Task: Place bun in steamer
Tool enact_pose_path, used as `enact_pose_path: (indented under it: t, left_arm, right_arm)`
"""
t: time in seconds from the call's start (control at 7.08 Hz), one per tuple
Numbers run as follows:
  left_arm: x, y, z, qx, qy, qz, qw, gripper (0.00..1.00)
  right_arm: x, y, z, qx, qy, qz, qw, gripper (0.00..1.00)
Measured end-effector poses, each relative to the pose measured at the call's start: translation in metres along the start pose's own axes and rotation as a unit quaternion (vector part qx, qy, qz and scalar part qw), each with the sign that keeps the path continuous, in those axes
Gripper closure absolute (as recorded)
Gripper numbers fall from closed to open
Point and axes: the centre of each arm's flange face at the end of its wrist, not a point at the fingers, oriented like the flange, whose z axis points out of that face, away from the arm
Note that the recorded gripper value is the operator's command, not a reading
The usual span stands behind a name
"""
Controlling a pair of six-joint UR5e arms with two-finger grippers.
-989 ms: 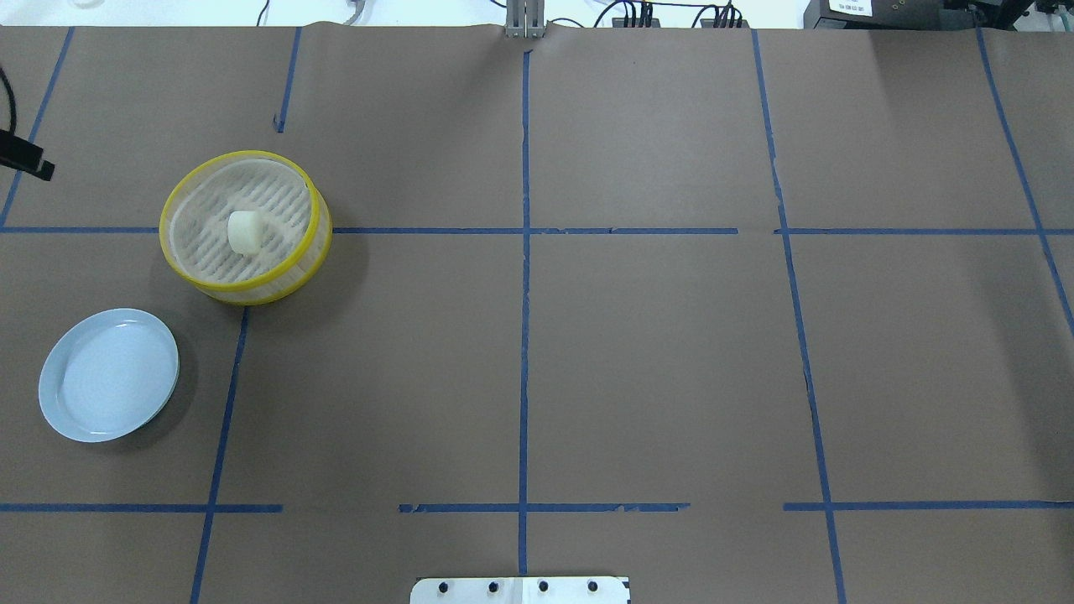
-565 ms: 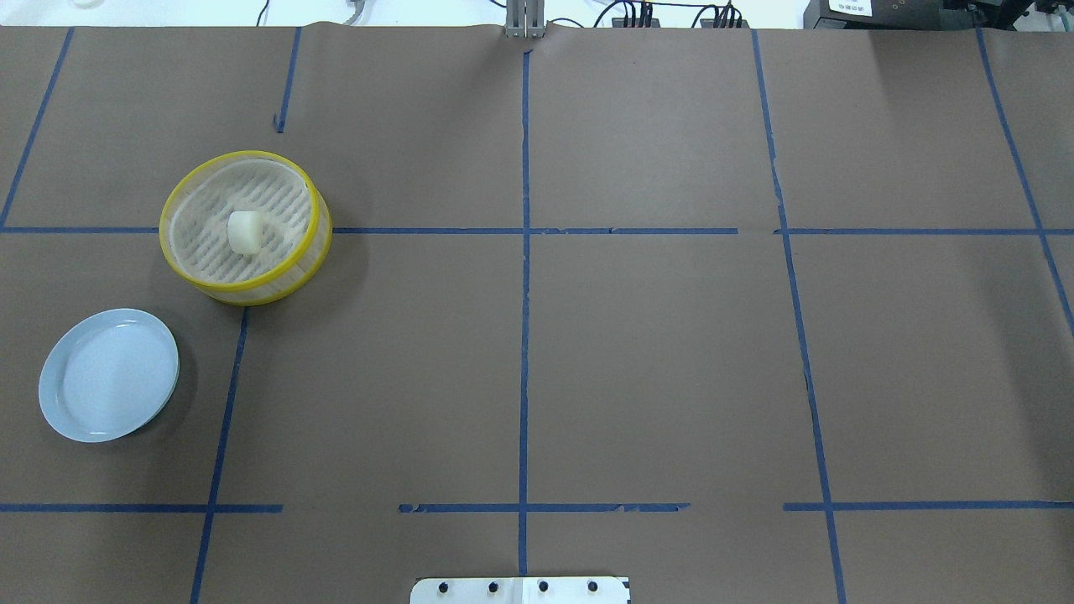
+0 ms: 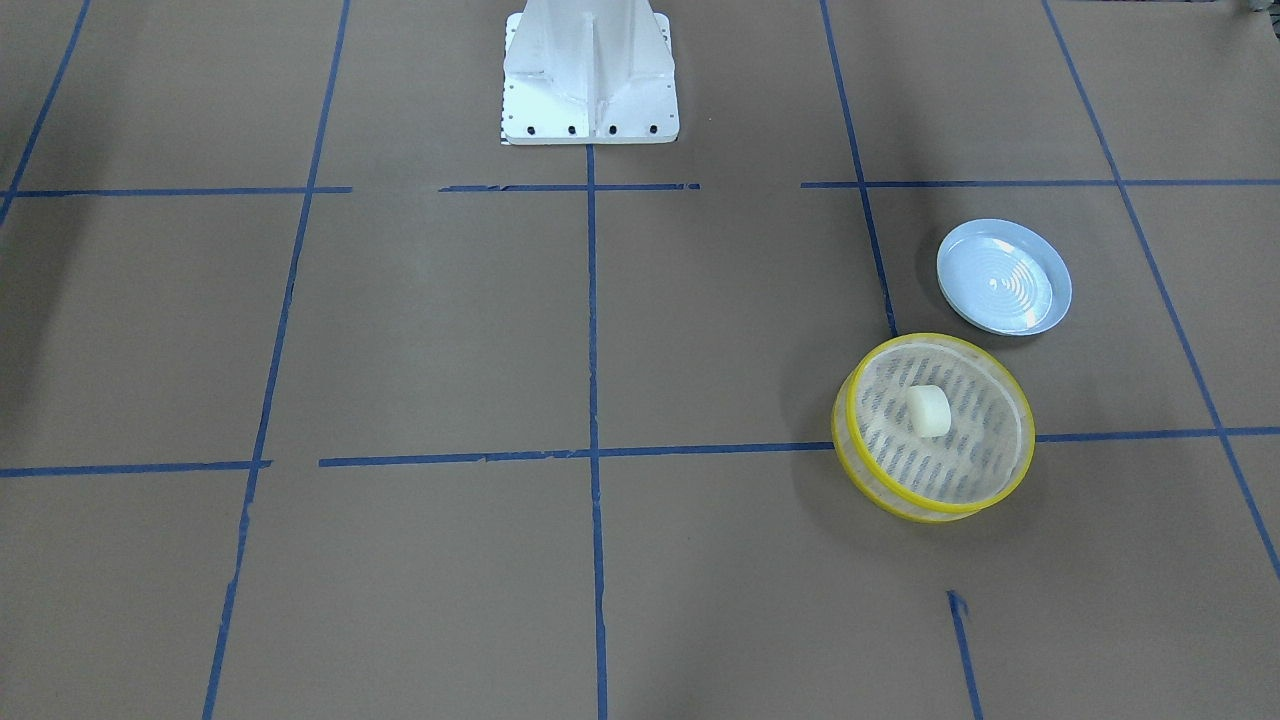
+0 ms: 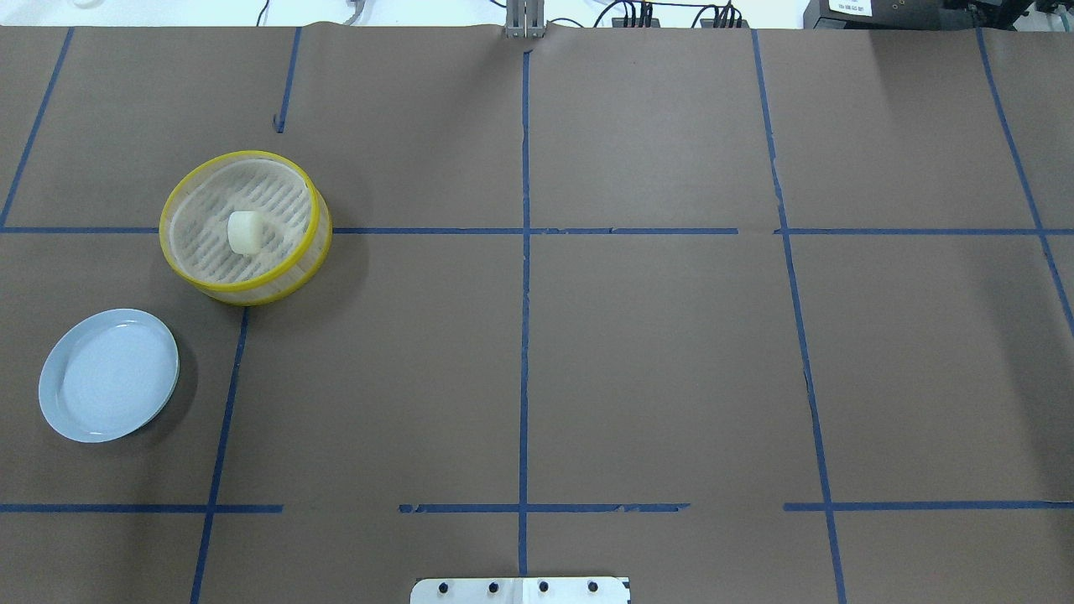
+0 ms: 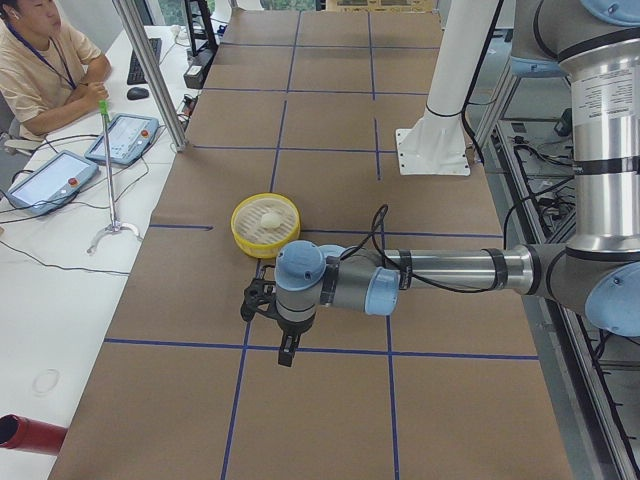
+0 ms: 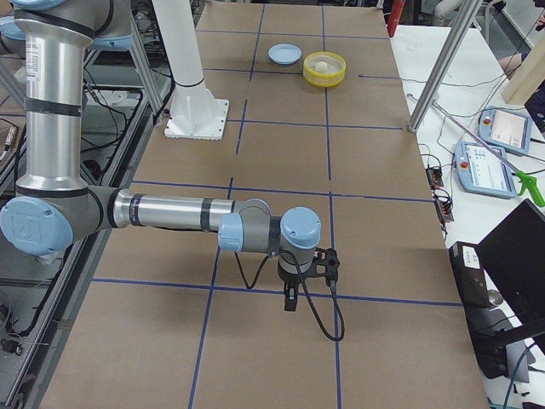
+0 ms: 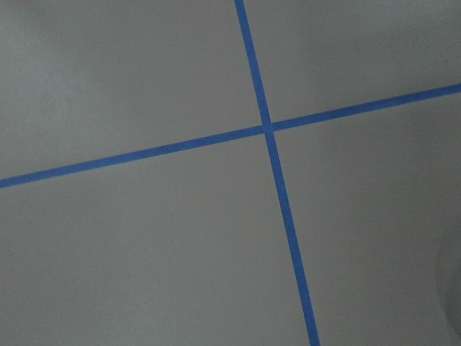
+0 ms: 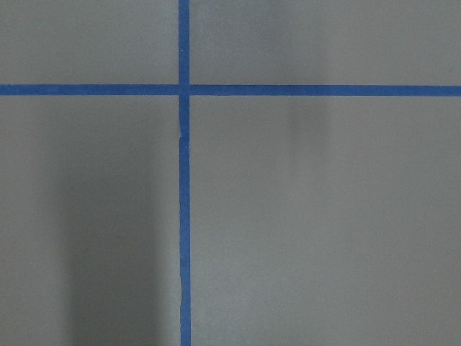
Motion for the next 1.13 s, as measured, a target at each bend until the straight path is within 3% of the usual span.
enact_pose_path:
  t: [0.42,1.13]
  left_arm:
    - [0.006,0.001,-0.009,-0.022,0.001,-0.023,0.9995,0.00]
    - [0.003,0.016,-0.008,-0.022,-0.001,-0.021,0.9995,0.00]
  right_arm:
    - [0.000,0.000,0.000,0.000,0.000,0.000,1.0000,0.00]
    - [0.000,0.000,0.000,0.000,0.000,0.000,1.0000,0.00]
